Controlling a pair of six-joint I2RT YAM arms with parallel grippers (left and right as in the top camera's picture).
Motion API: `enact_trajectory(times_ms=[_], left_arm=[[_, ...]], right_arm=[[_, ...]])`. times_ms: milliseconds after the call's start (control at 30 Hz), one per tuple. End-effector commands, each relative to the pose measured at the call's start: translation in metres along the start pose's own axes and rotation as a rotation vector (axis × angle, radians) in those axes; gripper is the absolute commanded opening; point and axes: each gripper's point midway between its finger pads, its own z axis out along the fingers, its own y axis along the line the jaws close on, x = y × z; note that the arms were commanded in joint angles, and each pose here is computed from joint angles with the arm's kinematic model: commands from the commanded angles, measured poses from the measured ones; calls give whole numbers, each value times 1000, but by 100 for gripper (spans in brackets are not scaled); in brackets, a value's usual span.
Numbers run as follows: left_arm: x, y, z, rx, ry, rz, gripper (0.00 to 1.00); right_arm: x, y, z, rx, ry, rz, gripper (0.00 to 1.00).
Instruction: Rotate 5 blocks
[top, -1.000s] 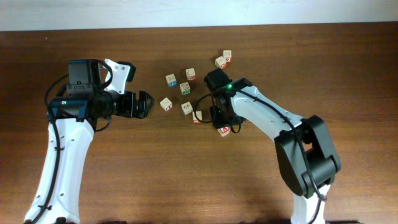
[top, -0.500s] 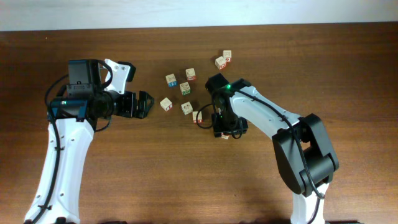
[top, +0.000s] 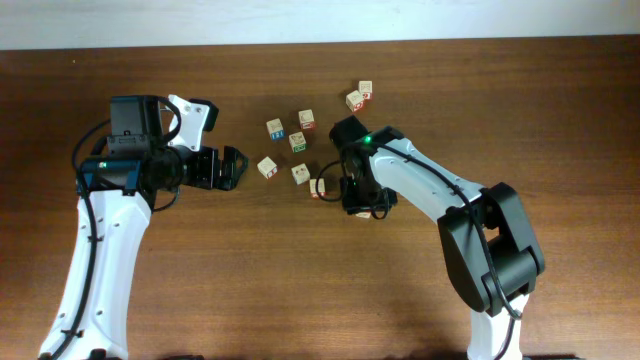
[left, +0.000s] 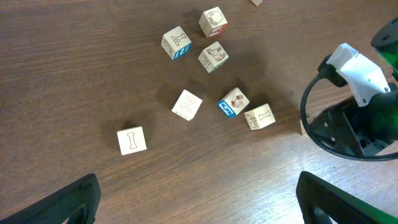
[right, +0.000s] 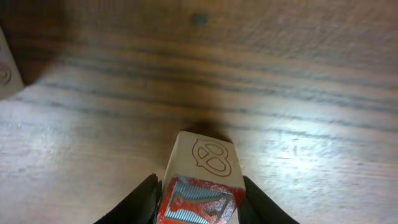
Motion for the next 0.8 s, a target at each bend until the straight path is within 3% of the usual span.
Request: enact_trajectory(times_ms=[0, 300, 633, 733, 767], left_arm=[[-8, -4, -3, 16, -19, 1, 99], [-8, -4, -3, 16, -19, 1, 99], [-8, -4, -3, 16, -19, 1, 99], [-8, -4, -3, 16, -19, 1, 99], [-8, -4, -3, 16, -19, 1, 99]], right_arm=[[-10, -16, 2, 58, -32, -11, 40], [-26, -62, 3, 47, -22, -24, 40], [-27, -62, 3, 46, -26, -57, 42], [-35, -60, -8, 42, -45, -56, 66], [-39, -60, -14, 41, -54, -56, 69]])
